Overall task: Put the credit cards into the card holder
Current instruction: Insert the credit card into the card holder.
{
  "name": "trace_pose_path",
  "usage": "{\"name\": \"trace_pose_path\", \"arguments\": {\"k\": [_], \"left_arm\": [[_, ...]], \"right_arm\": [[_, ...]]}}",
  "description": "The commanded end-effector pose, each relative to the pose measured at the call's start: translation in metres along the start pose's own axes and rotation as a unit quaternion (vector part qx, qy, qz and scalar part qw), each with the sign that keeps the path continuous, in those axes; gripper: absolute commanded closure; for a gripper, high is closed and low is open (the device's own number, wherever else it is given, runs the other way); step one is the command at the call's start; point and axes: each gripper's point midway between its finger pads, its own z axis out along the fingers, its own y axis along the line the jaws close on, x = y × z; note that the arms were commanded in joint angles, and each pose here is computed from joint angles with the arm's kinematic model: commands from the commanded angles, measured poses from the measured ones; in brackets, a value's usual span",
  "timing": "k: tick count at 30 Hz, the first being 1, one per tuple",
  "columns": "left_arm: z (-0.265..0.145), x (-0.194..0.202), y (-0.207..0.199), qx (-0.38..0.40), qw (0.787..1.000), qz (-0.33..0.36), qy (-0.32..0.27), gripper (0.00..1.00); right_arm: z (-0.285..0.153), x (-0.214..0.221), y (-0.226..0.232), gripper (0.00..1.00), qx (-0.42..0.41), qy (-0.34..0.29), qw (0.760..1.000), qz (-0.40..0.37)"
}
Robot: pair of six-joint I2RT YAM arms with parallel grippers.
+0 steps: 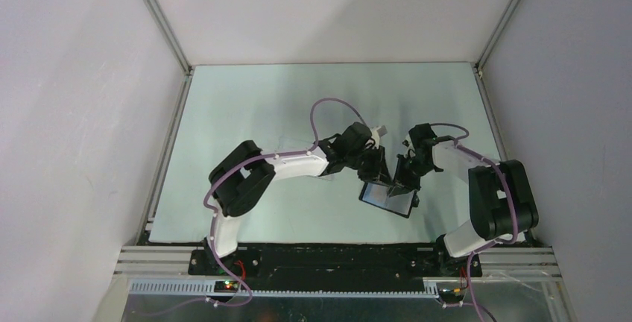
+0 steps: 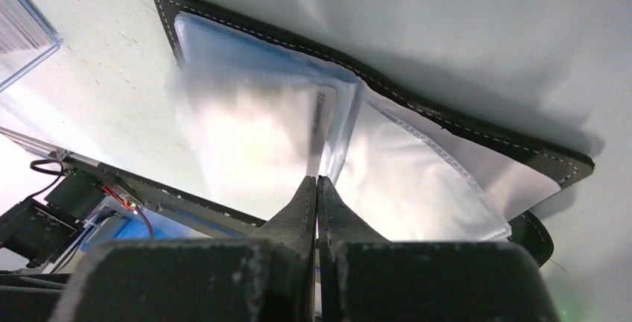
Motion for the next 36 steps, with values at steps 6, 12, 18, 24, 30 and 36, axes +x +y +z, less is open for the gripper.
{"name": "trace_pose_path", "arguments": {"k": [6,12,18,24,30,36], "left_arm": [[0.0,0.001,-0.025,0.055,0.998,0.005,0.003,0.79],[-0.007,-0.008,0.005,0.012,0.999,-0.012,-0.03,0.74],[-0.027,-0.015,0.058,-0.087,0.995,-0.016,-0.051,0.67],[-0.024,-0.011,0.079,-0.119,0.992,-0.016,-0.035,0.64],[-0.018,-0.007,0.077,-0.112,0.993,-0.014,-0.023,0.66],[-0.021,-0.012,0.061,-0.1,0.994,0.001,-0.032,0.69]], "right_arm": [[-0.022,-0.016,0.013,1.0,-0.026,-0.046,0.999,-0.005],[-0.027,-0.017,0.011,1.0,-0.021,-0.057,0.998,-0.005],[-0.019,-0.015,0.007,1.0,-0.013,-0.042,0.999,-0.005],[-0.005,-0.014,0.002,1.0,0.004,-0.028,1.0,-0.007],[0.006,-0.01,-0.002,1.0,0.016,-0.011,1.0,-0.004],[0.007,-0.009,-0.004,1.0,0.02,-0.011,1.0,-0.005]]}}
